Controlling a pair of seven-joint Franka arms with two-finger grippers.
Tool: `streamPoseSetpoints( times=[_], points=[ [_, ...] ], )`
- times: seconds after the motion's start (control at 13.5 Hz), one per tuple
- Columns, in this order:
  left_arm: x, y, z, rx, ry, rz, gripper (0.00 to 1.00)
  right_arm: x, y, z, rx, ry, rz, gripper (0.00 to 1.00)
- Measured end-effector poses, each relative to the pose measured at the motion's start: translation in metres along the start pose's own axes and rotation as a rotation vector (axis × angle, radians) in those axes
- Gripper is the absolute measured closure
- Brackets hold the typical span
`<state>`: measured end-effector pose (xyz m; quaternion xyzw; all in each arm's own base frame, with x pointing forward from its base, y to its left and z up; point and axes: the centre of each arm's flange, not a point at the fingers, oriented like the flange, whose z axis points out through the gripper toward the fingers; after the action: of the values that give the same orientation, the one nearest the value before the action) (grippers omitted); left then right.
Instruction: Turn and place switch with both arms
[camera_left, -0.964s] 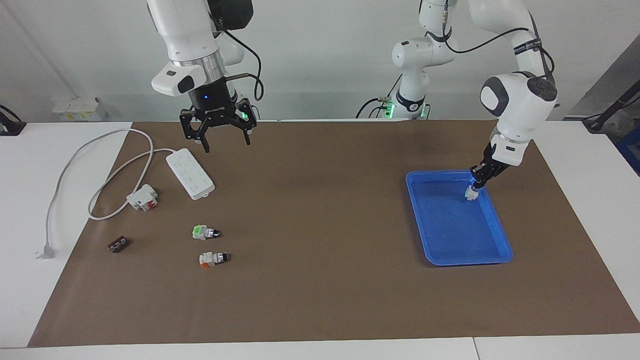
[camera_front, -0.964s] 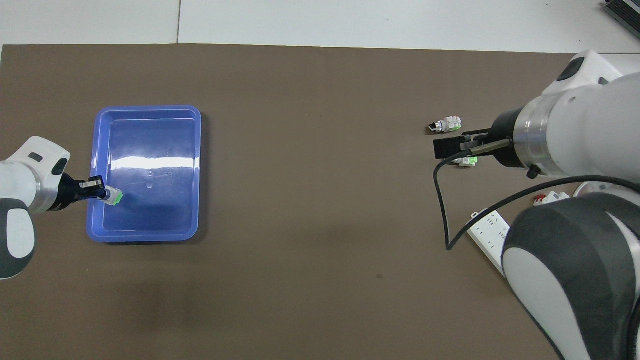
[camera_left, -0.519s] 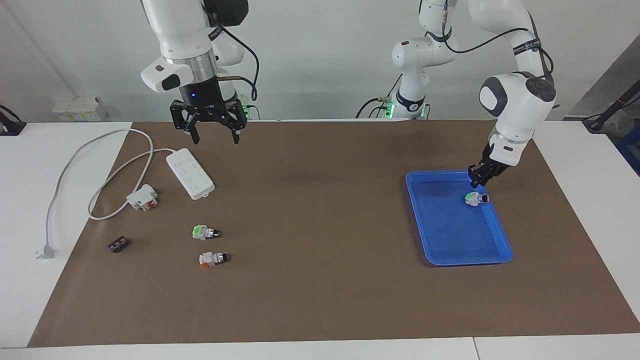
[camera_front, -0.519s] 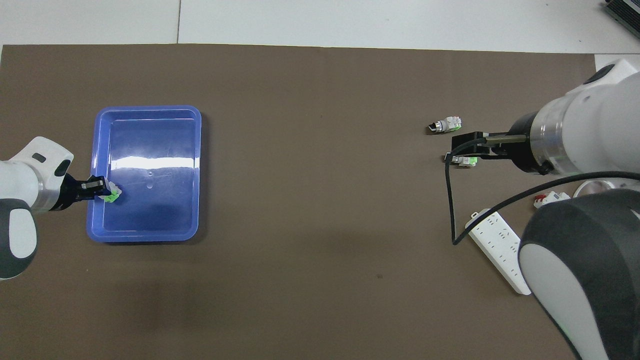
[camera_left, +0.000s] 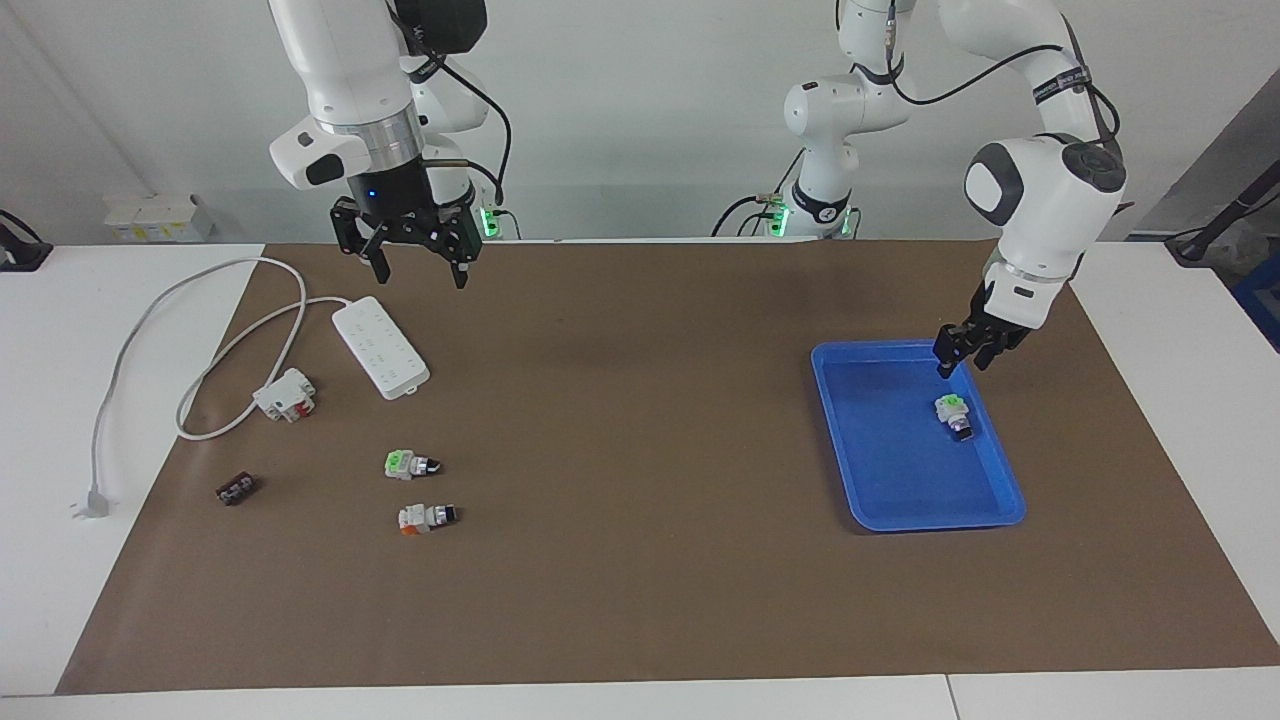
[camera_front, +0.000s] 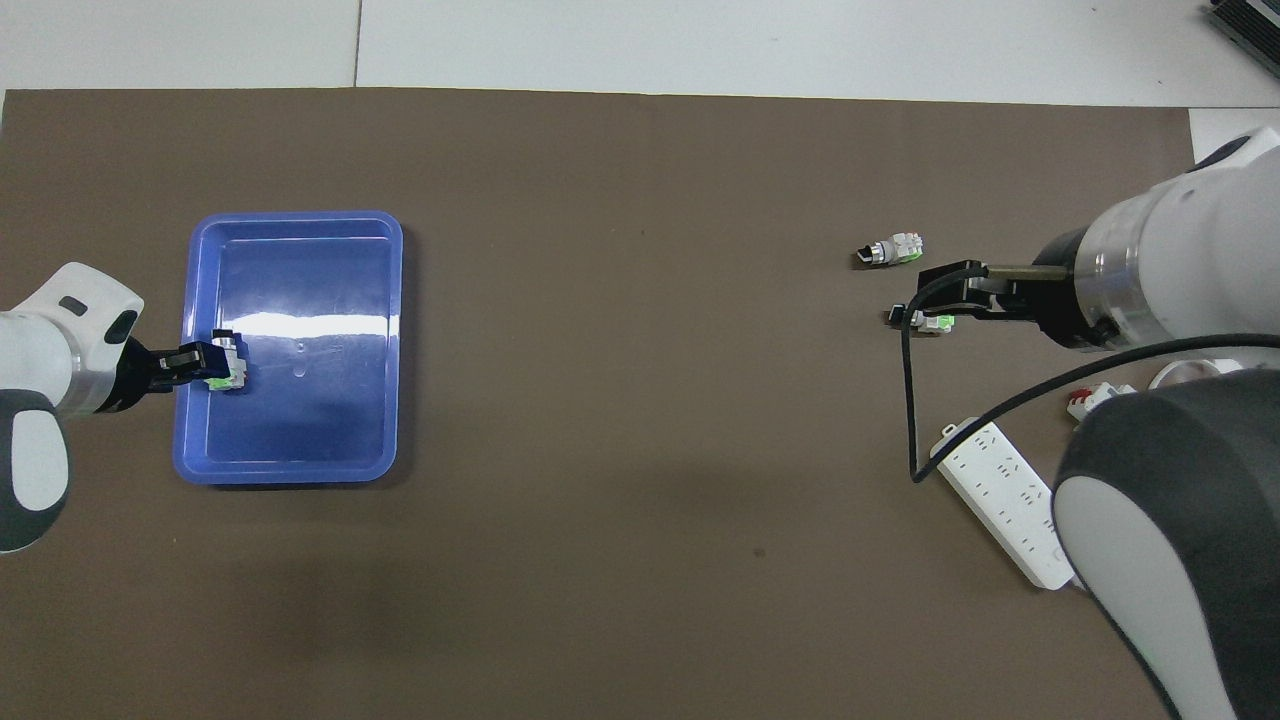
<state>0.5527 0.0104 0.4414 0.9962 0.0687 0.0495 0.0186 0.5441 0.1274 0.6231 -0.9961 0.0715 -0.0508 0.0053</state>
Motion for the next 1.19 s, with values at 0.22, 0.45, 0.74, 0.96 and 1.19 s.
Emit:
streamPoseSetpoints(
  times=[0.22, 0.45, 0.74, 0.96, 1.19],
  points=[
    [0.018, 0.042, -0.032, -0.006, -0.047, 0.069, 0.28, 0.001, 0.009, 0.000, -0.007, -0.013, 0.015, 0.00],
    [0.027, 0.063, -0.063, -0.007, -0.083, 0.103, 0.23, 0.006, 0.024, 0.001, -0.010, -0.013, 0.043, 0.00],
    [0.024, 0.072, -0.100, -0.003, -0.119, 0.120, 0.19, 0.012, 0.043, 0.001, -0.012, -0.018, 0.058, 0.00],
    [0.016, 0.075, -0.139, 0.000, -0.137, 0.130, 0.15, 0.013, 0.056, 0.003, -0.019, -0.037, 0.055, 0.00],
    [0.009, 0.076, -0.159, 0.011, -0.139, 0.138, 0.11, 0.013, 0.067, 0.005, -0.026, -0.063, 0.054, 0.00]
  ],
)
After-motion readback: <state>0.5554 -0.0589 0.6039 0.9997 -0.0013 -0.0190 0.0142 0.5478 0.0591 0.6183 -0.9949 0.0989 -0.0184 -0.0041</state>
